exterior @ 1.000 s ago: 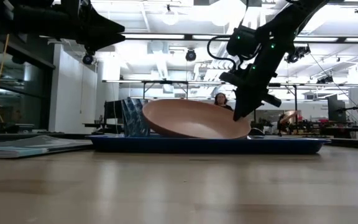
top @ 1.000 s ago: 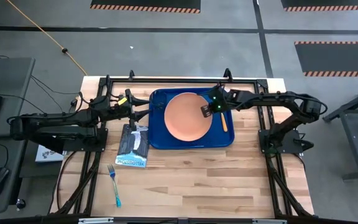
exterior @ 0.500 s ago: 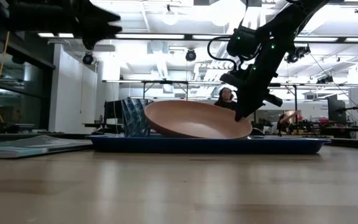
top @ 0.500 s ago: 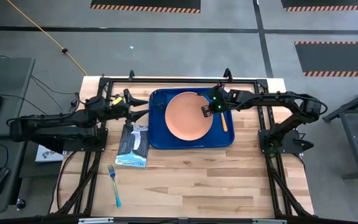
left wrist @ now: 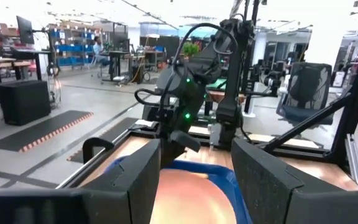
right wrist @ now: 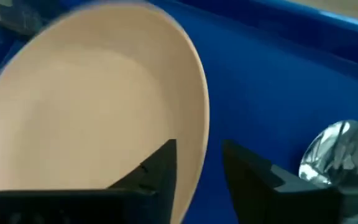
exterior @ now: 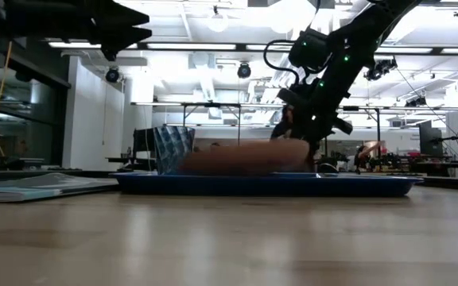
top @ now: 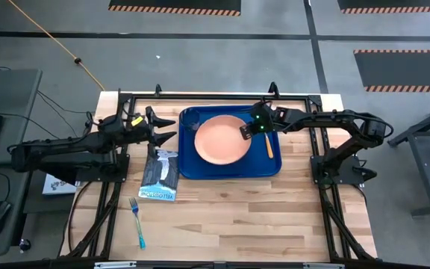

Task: Pick and place plate/cup/fork/spoon on tray
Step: Put the orange plate on the blue tray to the left side of the yellow spoon

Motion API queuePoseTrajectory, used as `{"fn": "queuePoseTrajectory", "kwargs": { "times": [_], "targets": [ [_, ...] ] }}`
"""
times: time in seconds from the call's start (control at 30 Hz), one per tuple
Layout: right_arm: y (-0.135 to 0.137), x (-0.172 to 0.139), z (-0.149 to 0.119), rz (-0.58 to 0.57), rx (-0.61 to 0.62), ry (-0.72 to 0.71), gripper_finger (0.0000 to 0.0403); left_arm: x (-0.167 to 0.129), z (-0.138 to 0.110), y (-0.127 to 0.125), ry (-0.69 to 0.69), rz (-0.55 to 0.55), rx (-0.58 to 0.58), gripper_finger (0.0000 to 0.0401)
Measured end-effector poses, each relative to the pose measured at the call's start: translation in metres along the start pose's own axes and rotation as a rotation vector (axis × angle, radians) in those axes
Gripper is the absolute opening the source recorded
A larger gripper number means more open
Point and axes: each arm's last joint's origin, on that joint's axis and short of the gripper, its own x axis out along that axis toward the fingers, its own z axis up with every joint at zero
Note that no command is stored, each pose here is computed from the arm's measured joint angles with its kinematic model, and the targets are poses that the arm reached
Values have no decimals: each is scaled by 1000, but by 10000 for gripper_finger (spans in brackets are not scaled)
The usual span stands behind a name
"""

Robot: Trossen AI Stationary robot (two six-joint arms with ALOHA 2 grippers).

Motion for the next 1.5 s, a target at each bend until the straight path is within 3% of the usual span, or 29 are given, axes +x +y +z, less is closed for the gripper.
{"fn": "queuePoseTrajectory", "kwargs": {
  "times": [0.27, 0.67, 0.87, 1.1, 1.37, 1.5],
  "targets": [
    [-1, 0, 3, -9, -140, -26, 142, 1, -1, 0, 11, 1, 0, 186],
    [42, -8, -2, 169, -414, -201, 142, 1, -1, 0, 10, 2, -1, 186],
    [61, -12, -4, 248, -456, -295, 142, 1, -2, 0, 18, 3, -1, 186],
    [68, 43, -16, 243, -416, -294, 124, 1, -2, 0, 16, 4, 0, 186],
    [74, 87, -21, 198, -404, -241, 9, 1, -2, 1, 16, 39, 17, 186],
    [72, 98, -25, 138, -412, -198, 16, 1, -2, 1, 16, 41, 17, 186]
  ]
}}
